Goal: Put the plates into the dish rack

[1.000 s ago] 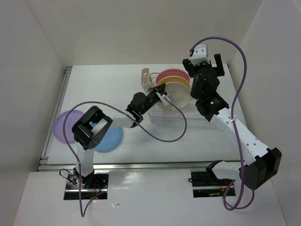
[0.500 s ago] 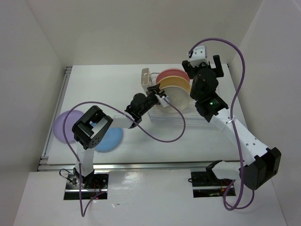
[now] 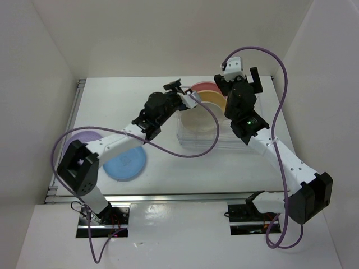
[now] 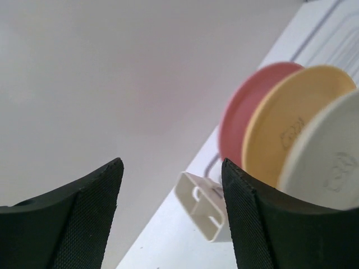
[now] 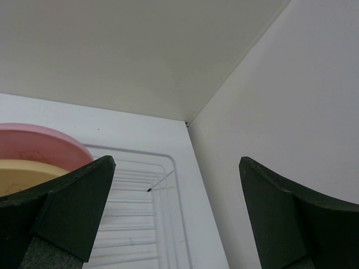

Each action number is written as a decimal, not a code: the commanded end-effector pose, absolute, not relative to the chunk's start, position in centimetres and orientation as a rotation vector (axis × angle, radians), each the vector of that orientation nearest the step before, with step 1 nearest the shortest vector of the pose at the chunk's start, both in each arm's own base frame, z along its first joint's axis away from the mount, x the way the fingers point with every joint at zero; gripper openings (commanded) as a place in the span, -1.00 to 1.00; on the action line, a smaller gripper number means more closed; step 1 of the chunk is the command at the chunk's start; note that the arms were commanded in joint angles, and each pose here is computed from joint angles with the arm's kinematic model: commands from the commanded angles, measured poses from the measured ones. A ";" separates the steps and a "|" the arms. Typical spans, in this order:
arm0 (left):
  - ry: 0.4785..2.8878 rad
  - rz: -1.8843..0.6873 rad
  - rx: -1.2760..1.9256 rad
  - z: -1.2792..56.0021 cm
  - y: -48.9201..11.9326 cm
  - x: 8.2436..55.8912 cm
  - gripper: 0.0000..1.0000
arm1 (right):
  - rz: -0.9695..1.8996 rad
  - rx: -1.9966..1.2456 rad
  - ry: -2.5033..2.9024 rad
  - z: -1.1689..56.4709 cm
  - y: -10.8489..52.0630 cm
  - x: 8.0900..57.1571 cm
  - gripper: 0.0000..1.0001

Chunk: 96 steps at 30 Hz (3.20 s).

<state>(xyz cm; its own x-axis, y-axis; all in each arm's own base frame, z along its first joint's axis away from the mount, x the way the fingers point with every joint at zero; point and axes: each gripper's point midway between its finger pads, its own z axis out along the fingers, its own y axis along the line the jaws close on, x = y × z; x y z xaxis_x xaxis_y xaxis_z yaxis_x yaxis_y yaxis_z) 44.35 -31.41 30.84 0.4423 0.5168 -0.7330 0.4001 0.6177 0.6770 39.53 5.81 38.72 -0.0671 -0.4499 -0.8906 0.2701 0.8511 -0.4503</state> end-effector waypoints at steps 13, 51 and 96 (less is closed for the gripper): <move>1.528 0.051 0.627 31.5 -13.7 46.3 0.65 | -0.556 -0.144 1.514 38.6 6.0 39.5 1.00; 2.601 -0.368 1.096 1.6 -3.5 34.6 0.49 | -0.547 -0.160 1.541 37.5 6.5 40.0 1.00; 1.300 0.145 0.945 30.9 -13.9 45.9 -1.00 | -0.557 -0.182 1.575 35.7 6.9 40.8 1.00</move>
<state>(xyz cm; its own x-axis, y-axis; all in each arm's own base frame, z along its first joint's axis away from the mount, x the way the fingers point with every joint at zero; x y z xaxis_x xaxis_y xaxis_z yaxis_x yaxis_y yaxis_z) 45.21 -13.20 21.63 0.0128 0.5821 -0.8130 0.6618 0.6046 0.4433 40.54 7.12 35.68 -0.0986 -0.4517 -0.8867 0.2003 0.8638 -0.4623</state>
